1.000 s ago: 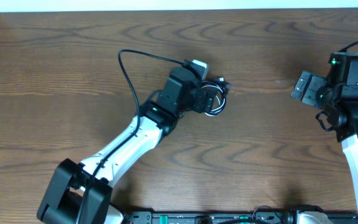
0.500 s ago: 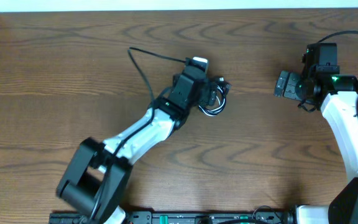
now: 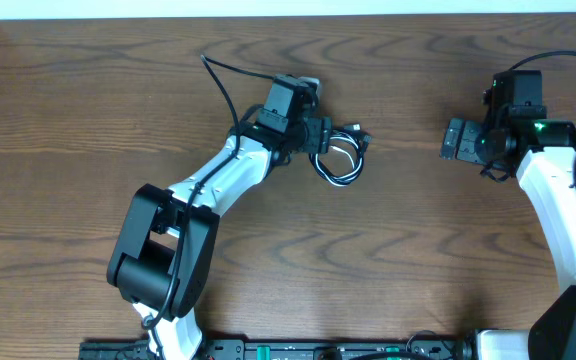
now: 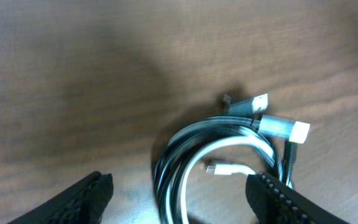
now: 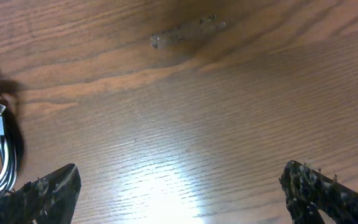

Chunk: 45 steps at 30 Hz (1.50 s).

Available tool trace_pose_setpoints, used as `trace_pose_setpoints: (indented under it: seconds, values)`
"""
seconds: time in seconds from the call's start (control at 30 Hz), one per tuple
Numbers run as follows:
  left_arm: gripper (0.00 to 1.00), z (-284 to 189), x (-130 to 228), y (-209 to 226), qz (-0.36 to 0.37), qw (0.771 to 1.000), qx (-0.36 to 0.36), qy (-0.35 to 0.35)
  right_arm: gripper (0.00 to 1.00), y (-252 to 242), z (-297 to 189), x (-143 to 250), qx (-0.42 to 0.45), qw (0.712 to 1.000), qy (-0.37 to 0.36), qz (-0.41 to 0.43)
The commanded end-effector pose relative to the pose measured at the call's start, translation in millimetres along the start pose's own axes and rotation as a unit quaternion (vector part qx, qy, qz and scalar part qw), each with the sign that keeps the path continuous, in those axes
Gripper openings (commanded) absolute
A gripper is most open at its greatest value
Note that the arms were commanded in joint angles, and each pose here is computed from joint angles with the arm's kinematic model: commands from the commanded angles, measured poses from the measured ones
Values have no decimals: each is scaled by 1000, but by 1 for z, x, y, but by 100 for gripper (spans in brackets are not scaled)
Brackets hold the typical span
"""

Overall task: Untangle cables
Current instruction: 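Reach the left gripper to the black-and-white cable bundle and grasp it, then lift the bundle with the left gripper toward the approaching right gripper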

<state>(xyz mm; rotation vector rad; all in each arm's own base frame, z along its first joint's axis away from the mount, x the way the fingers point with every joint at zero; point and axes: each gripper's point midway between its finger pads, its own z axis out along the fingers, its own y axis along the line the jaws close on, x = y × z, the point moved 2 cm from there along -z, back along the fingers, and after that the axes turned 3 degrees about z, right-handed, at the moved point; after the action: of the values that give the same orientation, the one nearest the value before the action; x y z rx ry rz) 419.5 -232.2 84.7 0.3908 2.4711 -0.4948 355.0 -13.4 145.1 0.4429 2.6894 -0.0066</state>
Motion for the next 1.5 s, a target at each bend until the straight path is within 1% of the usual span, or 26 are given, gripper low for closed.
trace_pose_setpoints:
  seconds: [0.0,0.1,0.2,0.37,0.5,0.63,0.7,0.73,0.77,0.9,1.0,1.13,1.23,1.3,1.37,1.47]
  values:
    - [73,4,14,-8,41,999,14,33,99,-1,-3,0,-3,1000,1,-6]
    - [73,10,25,-10,52,997,15,53,99,3,-3,2,-14,1000,5,-4]
    - [70,15,32,-12,54,996,16,63,99,5,-3,3,-22,1000,9,-5]
    - [68,22,44,-6,63,994,-26,81,99,4,-3,7,-19,1000,17,-5]
    - [59,28,52,-7,66,993,-28,92,99,4,-3,8,-18,1000,18,-5]
    - [57,39,66,-8,68,991,-26,111,99,3,-3,8,-18,1000,20,-5]
    - [42,44,73,-9,71,990,-25,120,99,3,-3,8,-18,1000,20,-5]
    - [19,45,74,-10,72,990,-25,121,99,3,-3,8,-17,1000,20,-6]
    - [8,45,74,-11,72,990,-25,120,99,3,-3,8,-18,1000,20,-8]
    - [7,43,62,-14,47,994,-22,97,99,3,-3,8,-16,1000,19,-9]
    - [8,34,52,-19,46,995,-16,83,99,1,-3,8,-12,1000,18,-9]
    - [8,8,25,-30,28,999,-6,42,99,2,-3,8,-13,1000,19,-9]
    - [7,-24,0,-46,35,999,19,0,99,4,-3,11,-22,999,26,-12]
    - [8,-46,-12,-52,36,999,24,-20,99,14,-4,18,-58,997,42,-41]
    - [7,-66,-19,-58,19,999,37,-31,99,27,-6,21,-101,991,50,-68]
    - [8,-89,-27,-76,-2,994,99,-40,99,54,-15,26,-199,971,53,-122]
